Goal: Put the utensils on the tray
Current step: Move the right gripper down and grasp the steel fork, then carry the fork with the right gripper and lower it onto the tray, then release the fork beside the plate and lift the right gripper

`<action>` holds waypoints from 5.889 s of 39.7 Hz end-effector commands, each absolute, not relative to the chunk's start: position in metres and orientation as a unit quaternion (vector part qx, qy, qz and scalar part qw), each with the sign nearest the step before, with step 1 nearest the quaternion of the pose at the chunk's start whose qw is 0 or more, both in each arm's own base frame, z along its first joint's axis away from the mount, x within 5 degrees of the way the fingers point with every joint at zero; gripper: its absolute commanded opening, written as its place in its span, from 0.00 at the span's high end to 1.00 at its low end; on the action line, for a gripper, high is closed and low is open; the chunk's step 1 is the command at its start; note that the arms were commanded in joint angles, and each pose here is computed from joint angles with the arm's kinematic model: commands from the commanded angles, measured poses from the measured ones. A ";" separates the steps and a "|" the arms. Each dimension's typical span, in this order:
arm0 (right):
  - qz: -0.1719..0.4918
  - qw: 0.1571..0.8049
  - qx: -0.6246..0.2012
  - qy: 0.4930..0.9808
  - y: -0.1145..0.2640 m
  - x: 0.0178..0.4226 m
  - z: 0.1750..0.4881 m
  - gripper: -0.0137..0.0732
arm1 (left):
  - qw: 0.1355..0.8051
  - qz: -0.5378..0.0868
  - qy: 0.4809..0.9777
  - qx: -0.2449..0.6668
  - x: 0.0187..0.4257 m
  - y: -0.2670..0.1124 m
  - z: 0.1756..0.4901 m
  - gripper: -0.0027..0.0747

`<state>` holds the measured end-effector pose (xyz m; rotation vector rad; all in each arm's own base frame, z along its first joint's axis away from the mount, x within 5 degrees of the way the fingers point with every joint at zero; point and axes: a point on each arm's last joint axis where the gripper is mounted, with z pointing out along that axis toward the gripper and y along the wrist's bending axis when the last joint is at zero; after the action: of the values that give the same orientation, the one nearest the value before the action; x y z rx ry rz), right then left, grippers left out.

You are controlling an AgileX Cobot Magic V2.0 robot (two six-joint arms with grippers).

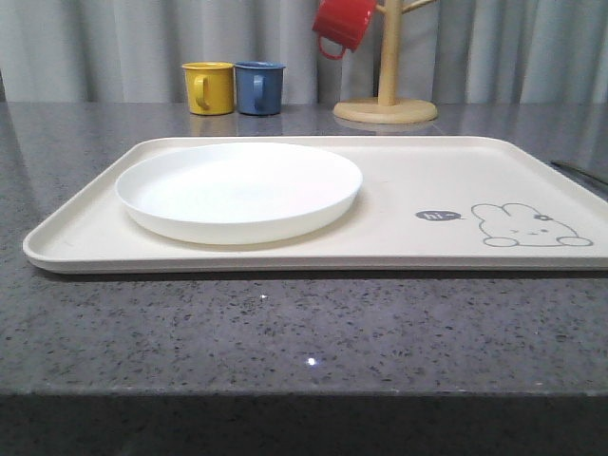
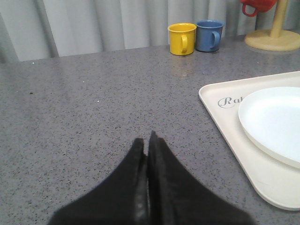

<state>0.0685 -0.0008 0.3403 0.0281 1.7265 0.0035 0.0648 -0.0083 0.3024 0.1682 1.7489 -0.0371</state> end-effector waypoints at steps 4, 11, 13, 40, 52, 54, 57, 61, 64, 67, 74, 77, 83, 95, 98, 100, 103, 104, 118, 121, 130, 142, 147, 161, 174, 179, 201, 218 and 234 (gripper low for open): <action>-0.009 0.690 0.009 0.724 -0.002 0.069 0.358 0.16 | 0.678 -0.023 0.732 0.070 0.065 -0.009 0.318 0.99; -0.008 0.676 0.009 0.736 -0.002 0.076 0.358 0.16 | 0.678 -0.023 0.732 0.070 0.065 -0.009 0.318 0.99; -0.008 0.659 0.009 0.752 -0.002 0.086 0.358 0.16 | 0.678 -0.023 0.732 0.070 0.065 -0.009 0.318 0.99; 0.021 0.331 -0.013 0.943 0.012 0.274 0.332 0.16 | 0.678 -0.023 0.732 0.070 0.065 -0.009 0.318 0.99; 0.017 0.267 -0.014 0.963 0.013 0.314 0.293 0.16 | 0.678 -0.023 0.732 0.070 0.065 -0.009 0.318 0.99; 0.016 0.257 -0.014 0.966 0.013 0.319 0.285 0.16 | 0.678 -0.023 0.732 0.070 0.065 -0.009 0.318 0.99; 0.016 0.247 -0.014 0.969 0.013 0.322 0.278 0.16 | 0.678 -0.023 0.732 0.070 0.065 -0.009 0.318 0.99; 0.016 0.236 -0.014 0.972 0.013 0.326 0.271 0.26 | 0.678 -0.023 0.732 0.070 0.065 -0.009 0.318 0.99; 0.016 0.234 -0.014 0.972 0.013 0.326 0.270 0.37 | 0.678 -0.023 0.732 0.070 0.065 -0.009 0.318 0.99; 0.016 0.234 -0.014 0.972 0.013 0.326 0.270 0.48 | 0.678 -0.023 0.732 0.070 0.065 -0.009 0.318 0.99; 0.016 0.228 -0.014 0.973 0.013 0.325 0.269 0.74 | 0.678 -0.023 0.732 0.070 0.065 -0.009 0.318 0.99; 0.016 0.227 -0.014 0.974 0.013 0.325 0.269 0.82 | 0.678 -0.023 0.732 0.070 0.065 -0.009 0.318 0.99; 0.016 0.224 -0.014 0.974 0.013 0.324 0.270 0.92 | 0.678 -0.023 0.732 0.070 0.065 -0.009 0.318 0.99; 0.021 0.247 -0.012 0.969 0.013 0.302 0.301 0.93 | 0.678 -0.023 0.732 0.070 0.065 -0.009 0.318 0.99; 0.029 0.252 -0.002 0.967 0.014 0.294 0.313 0.93 | 0.678 -0.023 0.732 0.070 0.065 -0.009 0.318 0.99; 0.034 0.252 0.011 0.967 0.014 0.290 0.322 0.93 | 0.678 -0.023 0.732 0.070 0.065 -0.009 0.318 0.99; 0.039 0.253 0.020 0.967 0.016 0.285 0.335 0.93 | 0.678 -0.023 0.732 0.070 0.065 -0.009 0.318 0.99; 0.042 0.253 0.021 0.966 0.018 0.283 0.340 0.93 | 0.678 -0.023 0.732 0.070 0.065 -0.009 0.318 0.99; 0.124 0.295 -0.023 0.947 0.107 0.279 0.359 0.93 | 0.678 -0.023 0.732 0.070 0.065 -0.009 0.318 0.99; 0.137 0.289 -0.035 0.947 0.128 0.283 0.353 0.93 | 0.678 -0.023 0.732 0.070 0.065 -0.009 0.318 0.99; 0.142 0.242 -0.050 0.958 0.172 0.303 0.333 0.93 | 0.678 -0.023 0.732 0.070 0.065 -0.009 0.318 0.99; 0.100 0.255 0.013 0.962 0.168 0.321 0.318 0.93 | 0.678 -0.023 0.732 0.070 0.065 -0.009 0.318 0.99; 0.105 0.261 0.022 0.959 0.169 0.323 0.317 0.93 | 0.678 -0.023 0.732 0.070 0.065 -0.009 0.318 0.99; 0.083 0.220 0.030 0.971 0.176 0.336 0.284 0.88 | 0.678 -0.023 0.732 0.070 0.065 -0.009 0.318 0.99; 0.076 0.204 0.032 0.975 0.176 0.337 0.277 0.68 | 0.678 -0.023 0.732 0.070 0.065 -0.009 0.318 0.99; 0.077 0.206 0.032 0.975 0.176 0.337 0.278 0.47 | 0.678 -0.023 0.732 0.070 0.065 -0.009 0.318 0.99; -0.003 0.192 -0.032 0.981 0.139 0.337 0.363 0.33 | 0.678 -0.023 0.732 0.070 0.065 -0.009 0.318 0.99; -0.028 0.178 0.005 0.984 0.030 0.311 0.372 0.33 | 0.675 -0.023 0.734 0.070 0.065 -0.009 0.318 0.99; -0.052 0.114 0.059 0.990 -0.030 0.300 0.310 0.51 | 0.675 -0.023 0.734 0.070 0.065 -0.009 0.318 0.99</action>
<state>0.3033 -0.0277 0.2994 0.1925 2.9525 -0.1348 0.0649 -0.0083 0.3029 0.1696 1.7432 -0.0353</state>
